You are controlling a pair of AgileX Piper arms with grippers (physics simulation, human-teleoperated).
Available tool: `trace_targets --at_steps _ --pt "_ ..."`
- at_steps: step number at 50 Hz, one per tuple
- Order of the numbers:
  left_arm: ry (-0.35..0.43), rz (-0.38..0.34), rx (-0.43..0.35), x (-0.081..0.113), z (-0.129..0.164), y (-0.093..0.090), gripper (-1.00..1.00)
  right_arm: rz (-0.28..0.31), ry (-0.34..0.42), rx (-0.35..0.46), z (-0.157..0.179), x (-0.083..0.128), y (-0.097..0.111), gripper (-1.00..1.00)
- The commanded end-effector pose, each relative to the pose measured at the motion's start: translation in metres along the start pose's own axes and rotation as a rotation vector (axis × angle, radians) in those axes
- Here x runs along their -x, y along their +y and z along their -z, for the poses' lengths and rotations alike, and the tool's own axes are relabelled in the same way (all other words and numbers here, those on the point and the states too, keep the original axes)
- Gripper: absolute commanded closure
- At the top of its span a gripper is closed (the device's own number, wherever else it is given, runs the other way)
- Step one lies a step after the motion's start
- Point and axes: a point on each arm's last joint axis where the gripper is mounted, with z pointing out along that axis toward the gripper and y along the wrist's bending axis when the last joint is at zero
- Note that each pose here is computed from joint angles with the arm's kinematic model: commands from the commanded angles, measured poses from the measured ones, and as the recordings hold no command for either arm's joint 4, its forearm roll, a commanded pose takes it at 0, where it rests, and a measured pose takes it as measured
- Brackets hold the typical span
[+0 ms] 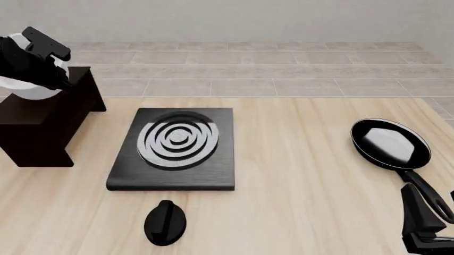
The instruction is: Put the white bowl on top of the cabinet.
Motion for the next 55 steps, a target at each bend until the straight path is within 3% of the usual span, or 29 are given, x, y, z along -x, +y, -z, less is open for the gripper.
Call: trace_targets --at_steps 1,10,11,21,27,38,43,47,51,55 --pt "0.049 0.018 -0.008 -0.022 -0.021 -0.006 1.0 0.002 0.002 0.0 0.0 0.0 0.0 -1.0" --pt "0.04 0.003 0.006 -0.022 -0.017 -0.001 1.0 0.002 0.001 -0.001 0.0 0.0 0.0 -1.0" --pt "0.041 0.007 0.005 -0.02 -0.017 0.0 -1.0 0.003 0.001 0.0 0.0 0.0 0.0 -1.0" --pt "-0.018 -0.006 0.049 0.002 0.004 0.015 -1.0 0.002 0.001 -0.001 0.0 0.0 0.0 -1.0" --pt "-0.066 -0.016 0.058 0.022 0.022 0.014 -1.0 0.002 0.004 -0.001 0.0 0.0 0.0 -1.0" --pt "-0.123 -0.02 0.077 0.037 0.042 0.013 -1.0 0.001 0.005 -0.002 0.0 0.0 0.0 -1.0" --pt "-0.152 -0.002 0.075 0.042 0.057 0.006 -1.0 0.001 0.004 -0.003 0.0 0.0 0.0 -1.0" --pt "-0.187 0.056 0.073 0.052 0.07 0.004 -1.0 0.001 0.004 -0.003 0.0 0.0 0.0 -1.0" --pt "-0.192 0.08 0.079 0.043 0.071 0.0 -1.0 0.001 0.003 -0.002 0.0 0.0 0.0 -1.0" --pt "-0.257 0.12 0.098 0.041 0.089 -0.008 -1.0 -0.001 0.001 -0.005 0.0 0.0 0.0 -1.0"
